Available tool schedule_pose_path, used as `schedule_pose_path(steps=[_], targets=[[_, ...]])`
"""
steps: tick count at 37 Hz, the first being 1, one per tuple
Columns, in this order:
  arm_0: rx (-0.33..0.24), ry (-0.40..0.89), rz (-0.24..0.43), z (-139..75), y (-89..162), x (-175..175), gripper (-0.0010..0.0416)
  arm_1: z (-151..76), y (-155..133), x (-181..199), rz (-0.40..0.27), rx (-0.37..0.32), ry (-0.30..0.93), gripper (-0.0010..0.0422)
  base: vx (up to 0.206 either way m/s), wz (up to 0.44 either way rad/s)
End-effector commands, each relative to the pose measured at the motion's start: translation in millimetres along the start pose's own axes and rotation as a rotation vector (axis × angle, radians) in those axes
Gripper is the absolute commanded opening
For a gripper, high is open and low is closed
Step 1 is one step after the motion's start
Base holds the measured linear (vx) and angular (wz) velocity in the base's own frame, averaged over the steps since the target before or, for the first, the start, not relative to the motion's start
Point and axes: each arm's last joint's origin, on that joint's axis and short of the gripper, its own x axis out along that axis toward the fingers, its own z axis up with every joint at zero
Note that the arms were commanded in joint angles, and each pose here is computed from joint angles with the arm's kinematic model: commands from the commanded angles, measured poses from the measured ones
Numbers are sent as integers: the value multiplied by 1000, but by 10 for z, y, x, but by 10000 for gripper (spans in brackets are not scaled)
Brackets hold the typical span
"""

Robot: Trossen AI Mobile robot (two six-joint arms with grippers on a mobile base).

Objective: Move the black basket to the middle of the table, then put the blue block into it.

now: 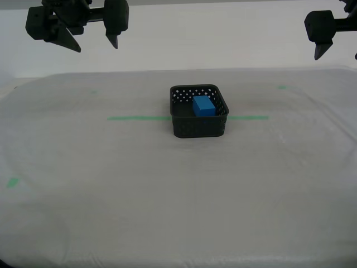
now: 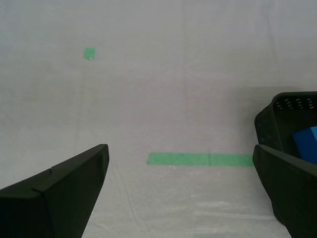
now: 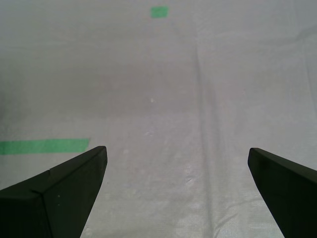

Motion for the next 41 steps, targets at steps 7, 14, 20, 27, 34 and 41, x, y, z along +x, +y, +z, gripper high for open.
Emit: schedule_pose_path(steps=[7,14,20,27,34,41], targets=[[3,-4,-2,6,-3,-3,398,2,-1,-2,-3,3,-1,400,0,0],[3,-4,-2,6,-3,-3,399,2,-2,-2,-4,3,-1,400,0,0],[2,-3,-2,5,-2,-3,398,2,-2,-3,-4,3,-1,400,0,0],[2,-3,-2,5,-2,-3,399,2,-2,-3,-4,3,0,400,0,0],[2,-3,-2,5,-2,-3,399,2,-2,-3,-4,3,-1,400,0,0],[2,-3,-2,5,-2,-3,398,2,-2,-2,-4,3,-1,400,0,0]])
